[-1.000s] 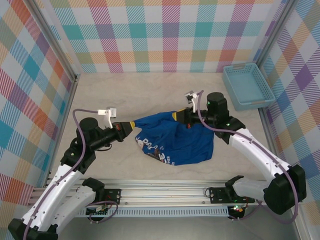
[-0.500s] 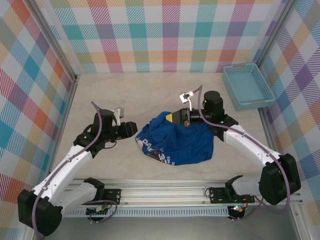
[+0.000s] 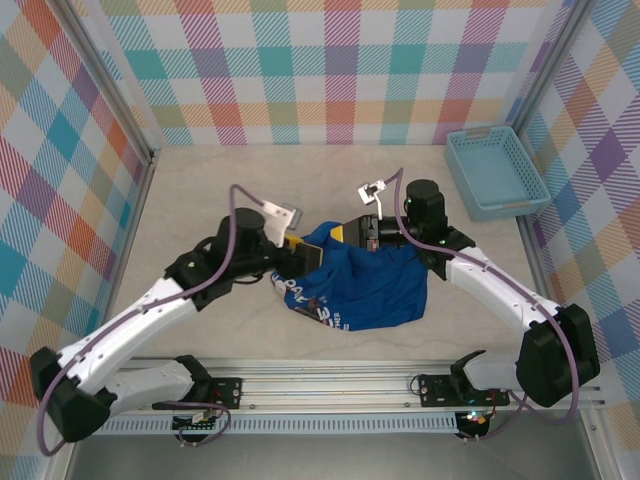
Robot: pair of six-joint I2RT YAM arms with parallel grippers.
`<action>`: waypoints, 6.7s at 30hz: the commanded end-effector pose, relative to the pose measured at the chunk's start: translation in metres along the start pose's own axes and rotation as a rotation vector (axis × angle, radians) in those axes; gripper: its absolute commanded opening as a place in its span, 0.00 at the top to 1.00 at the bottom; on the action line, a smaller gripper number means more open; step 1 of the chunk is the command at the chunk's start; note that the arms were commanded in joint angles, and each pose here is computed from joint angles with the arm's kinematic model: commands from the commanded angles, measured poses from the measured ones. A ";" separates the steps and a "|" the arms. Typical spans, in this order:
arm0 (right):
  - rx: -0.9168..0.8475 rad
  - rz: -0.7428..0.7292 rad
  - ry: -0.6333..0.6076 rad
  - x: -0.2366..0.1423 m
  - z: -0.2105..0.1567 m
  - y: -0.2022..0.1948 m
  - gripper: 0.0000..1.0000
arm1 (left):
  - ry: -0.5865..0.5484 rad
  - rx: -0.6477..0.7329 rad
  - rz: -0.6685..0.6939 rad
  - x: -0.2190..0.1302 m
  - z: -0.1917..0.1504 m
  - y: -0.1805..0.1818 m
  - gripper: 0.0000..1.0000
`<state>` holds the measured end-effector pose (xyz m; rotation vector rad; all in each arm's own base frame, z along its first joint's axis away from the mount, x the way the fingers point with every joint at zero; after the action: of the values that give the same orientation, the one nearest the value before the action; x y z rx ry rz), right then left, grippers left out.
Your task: Fold the inside-out t-shirt
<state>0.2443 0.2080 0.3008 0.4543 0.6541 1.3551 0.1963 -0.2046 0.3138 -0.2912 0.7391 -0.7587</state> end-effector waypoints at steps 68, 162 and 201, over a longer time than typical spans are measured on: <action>-0.309 -0.517 0.178 0.043 -0.018 0.021 0.86 | 0.024 -0.457 -0.199 0.000 0.015 0.016 1.00; -0.204 -0.411 0.048 -0.019 -0.033 0.010 1.00 | 0.130 -0.299 -0.050 0.078 -0.054 0.064 0.46; -0.063 -0.434 0.269 -0.046 -0.086 0.021 0.87 | 0.253 -0.313 0.202 -0.017 -0.072 0.057 1.00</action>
<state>0.1823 0.1645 0.2919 -0.0380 0.6542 1.0191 0.1861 -0.1552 0.2752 -0.3646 0.9317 -0.5138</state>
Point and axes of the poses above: each hand's point on the last joint's axis, 136 mm out from that joint toward the fingers, its own x axis out along the fingers, its own y axis along the line the jaws close on, z = x × y, the point moved 9 cm from there along -x, back along the fingers, and after that the axes turned 9 degrees about -x, right-handed, at the moved point
